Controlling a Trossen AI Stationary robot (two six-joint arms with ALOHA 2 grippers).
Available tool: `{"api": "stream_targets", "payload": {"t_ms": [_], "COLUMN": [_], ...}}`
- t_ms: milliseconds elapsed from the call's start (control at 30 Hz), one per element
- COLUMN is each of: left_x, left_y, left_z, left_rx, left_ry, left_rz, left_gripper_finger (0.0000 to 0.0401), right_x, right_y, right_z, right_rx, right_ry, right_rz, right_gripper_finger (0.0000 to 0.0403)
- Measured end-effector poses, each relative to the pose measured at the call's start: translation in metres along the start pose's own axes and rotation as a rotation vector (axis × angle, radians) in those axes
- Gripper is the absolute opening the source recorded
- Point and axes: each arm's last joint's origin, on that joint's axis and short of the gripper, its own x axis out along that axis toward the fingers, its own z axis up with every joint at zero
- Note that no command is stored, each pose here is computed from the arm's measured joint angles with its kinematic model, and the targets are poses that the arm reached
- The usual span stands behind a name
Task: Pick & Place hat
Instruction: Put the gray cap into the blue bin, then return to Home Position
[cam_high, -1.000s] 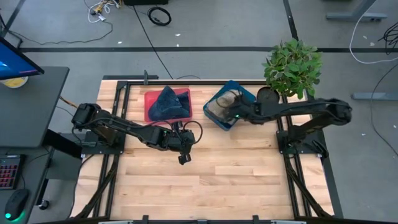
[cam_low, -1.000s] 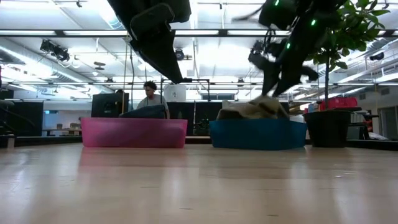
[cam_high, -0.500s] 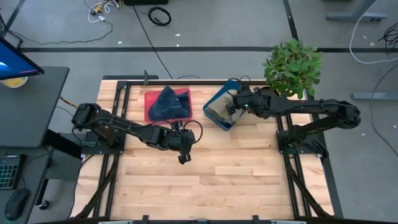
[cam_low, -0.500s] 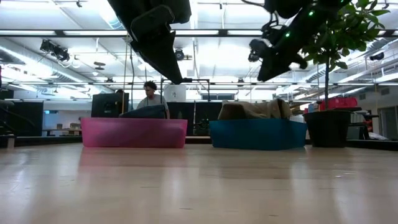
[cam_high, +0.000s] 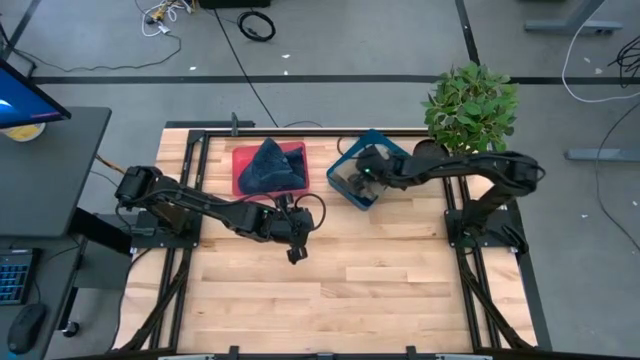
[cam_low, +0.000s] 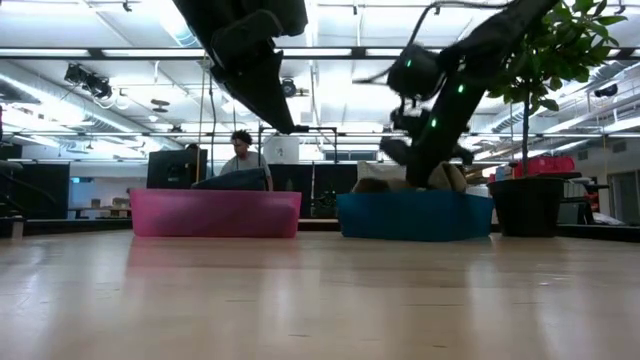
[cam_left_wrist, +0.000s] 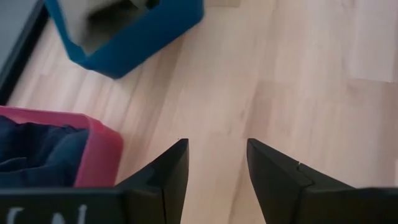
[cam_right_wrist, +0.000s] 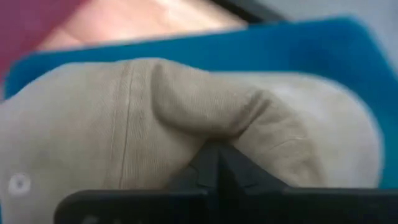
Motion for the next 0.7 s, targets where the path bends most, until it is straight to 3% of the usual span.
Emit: {"api": "stream_targets", "payload": {"t_ms": [200,367,467,567,700], "left_x": [0.000,-0.001,-0.006,-0.016,-0.032], "left_y": [0.001,0.001,0.005,0.010,0.021], "left_z": [0.000,0.000,0.000,-0.001,-0.003], "left_rx": [-0.007,0.015,0.017,0.030,-0.083], "left_ry": [-0.007,-0.005,-0.002,0.004,-0.007], "left_rz": [0.026,0.026,0.035,0.051,0.119], "left_gripper_finger": [0.0146,0.0130,0.0124,0.0122,0.0121], "right_x": [0.027,0.026,0.011,-0.015,-0.055], "right_y": [0.008,0.007,0.003,-0.003,-0.017], "right_z": [-0.016,-0.018,-0.015,0.000,0.016], "right_rx": [0.002,-0.005,0.004,0.028,0.057], "right_ry": [0.108,0.144,0.149,0.065,-0.056], "right_rz": [0.001,0.018,0.064,0.123,0.185], "right_gripper_finger": [0.0003,0.0002,0.0002,0.0005,0.0017]}}
